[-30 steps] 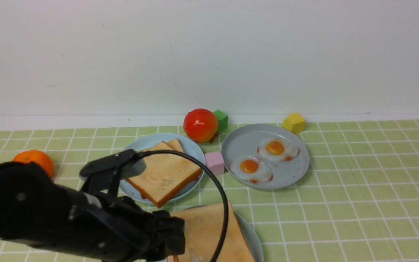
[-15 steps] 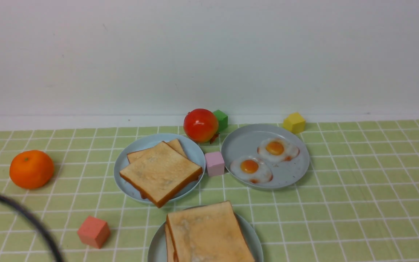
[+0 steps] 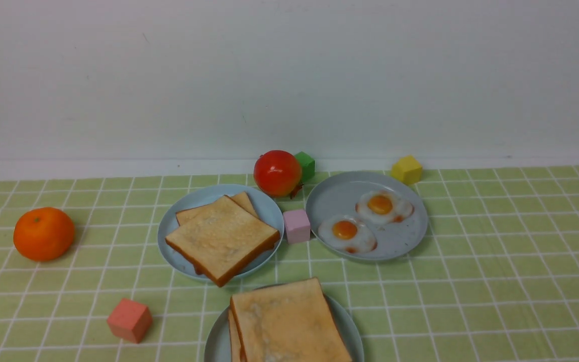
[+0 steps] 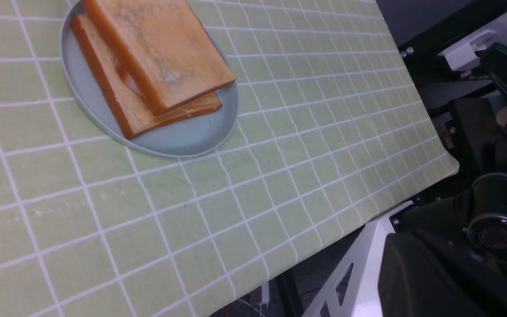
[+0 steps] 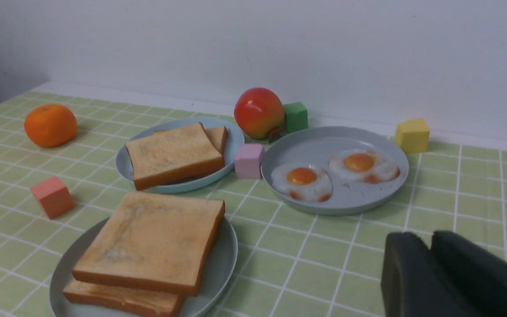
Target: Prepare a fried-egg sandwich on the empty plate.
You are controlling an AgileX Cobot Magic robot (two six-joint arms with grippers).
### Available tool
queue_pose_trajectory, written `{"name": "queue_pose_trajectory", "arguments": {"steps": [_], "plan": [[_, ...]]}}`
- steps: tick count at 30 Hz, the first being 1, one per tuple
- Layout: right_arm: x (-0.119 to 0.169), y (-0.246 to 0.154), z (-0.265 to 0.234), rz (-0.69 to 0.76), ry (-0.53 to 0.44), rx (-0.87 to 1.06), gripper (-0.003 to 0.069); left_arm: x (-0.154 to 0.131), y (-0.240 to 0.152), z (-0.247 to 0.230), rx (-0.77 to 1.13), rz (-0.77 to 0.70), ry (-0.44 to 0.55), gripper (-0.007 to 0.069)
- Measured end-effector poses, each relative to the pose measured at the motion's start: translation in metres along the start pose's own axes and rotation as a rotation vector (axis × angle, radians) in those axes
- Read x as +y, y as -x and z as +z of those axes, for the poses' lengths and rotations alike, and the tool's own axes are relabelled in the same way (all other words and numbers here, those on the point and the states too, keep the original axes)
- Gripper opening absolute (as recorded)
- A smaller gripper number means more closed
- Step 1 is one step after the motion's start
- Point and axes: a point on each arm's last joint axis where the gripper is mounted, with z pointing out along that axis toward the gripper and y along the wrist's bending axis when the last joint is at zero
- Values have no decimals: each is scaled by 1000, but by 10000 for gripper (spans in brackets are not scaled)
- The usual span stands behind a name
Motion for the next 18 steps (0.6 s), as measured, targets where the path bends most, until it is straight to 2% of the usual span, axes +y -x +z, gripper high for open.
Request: {"name": "queue_pose_trajectory", "arguments": {"steps": [11,16,18], "plan": [[-1,-15,3,2,-4,84,108,2,0,0,-5,13,20,-13],[-1,-16,3,1,-5,93,117,31,8,2,-203,238,241,-13],[-1,-16,3,2,-4,94,119,41,5,1,-278,313,286,-13]]}}
